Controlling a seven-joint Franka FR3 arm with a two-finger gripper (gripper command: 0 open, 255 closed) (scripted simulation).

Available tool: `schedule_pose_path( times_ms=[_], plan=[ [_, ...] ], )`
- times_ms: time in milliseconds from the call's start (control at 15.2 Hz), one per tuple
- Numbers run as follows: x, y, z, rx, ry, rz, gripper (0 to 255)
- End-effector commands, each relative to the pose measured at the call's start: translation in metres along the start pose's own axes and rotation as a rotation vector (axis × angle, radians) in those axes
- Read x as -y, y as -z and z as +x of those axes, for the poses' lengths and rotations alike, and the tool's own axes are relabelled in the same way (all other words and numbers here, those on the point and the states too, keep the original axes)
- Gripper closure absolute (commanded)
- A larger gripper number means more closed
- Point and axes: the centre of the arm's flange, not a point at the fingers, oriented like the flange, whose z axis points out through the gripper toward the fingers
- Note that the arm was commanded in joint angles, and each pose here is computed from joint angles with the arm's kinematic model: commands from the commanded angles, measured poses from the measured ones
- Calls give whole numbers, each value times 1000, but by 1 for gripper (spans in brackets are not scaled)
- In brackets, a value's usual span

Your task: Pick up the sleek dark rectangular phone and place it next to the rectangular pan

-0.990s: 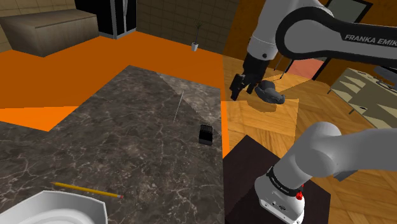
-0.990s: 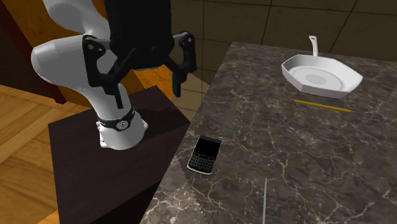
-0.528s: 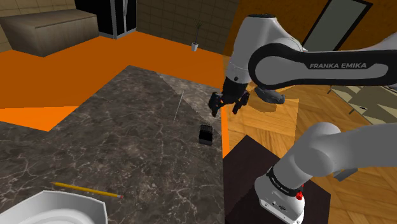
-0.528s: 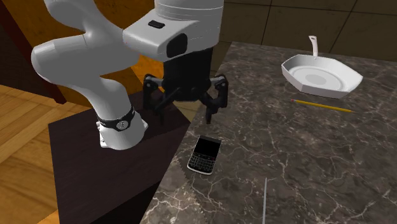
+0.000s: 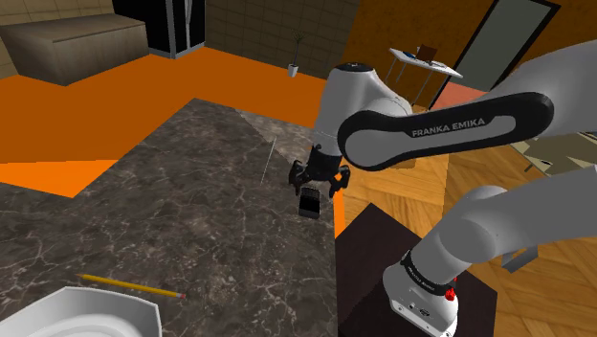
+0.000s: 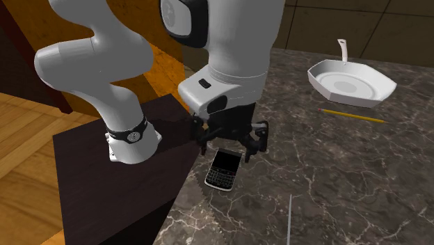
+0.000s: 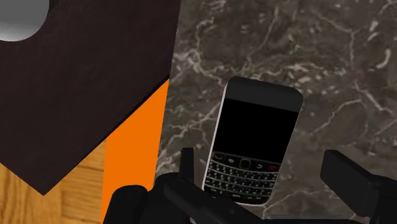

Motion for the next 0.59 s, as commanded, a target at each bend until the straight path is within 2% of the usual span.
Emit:
schedule_pose_path(
  times_ms=[0, 330, 528],
  plan=[
    [4, -13, -2, 1, -13, 2, 0],
    [4, -37, -2, 1, -13, 2, 0],
    [4, -37, -2, 1, -13, 2, 0]
  ],
)
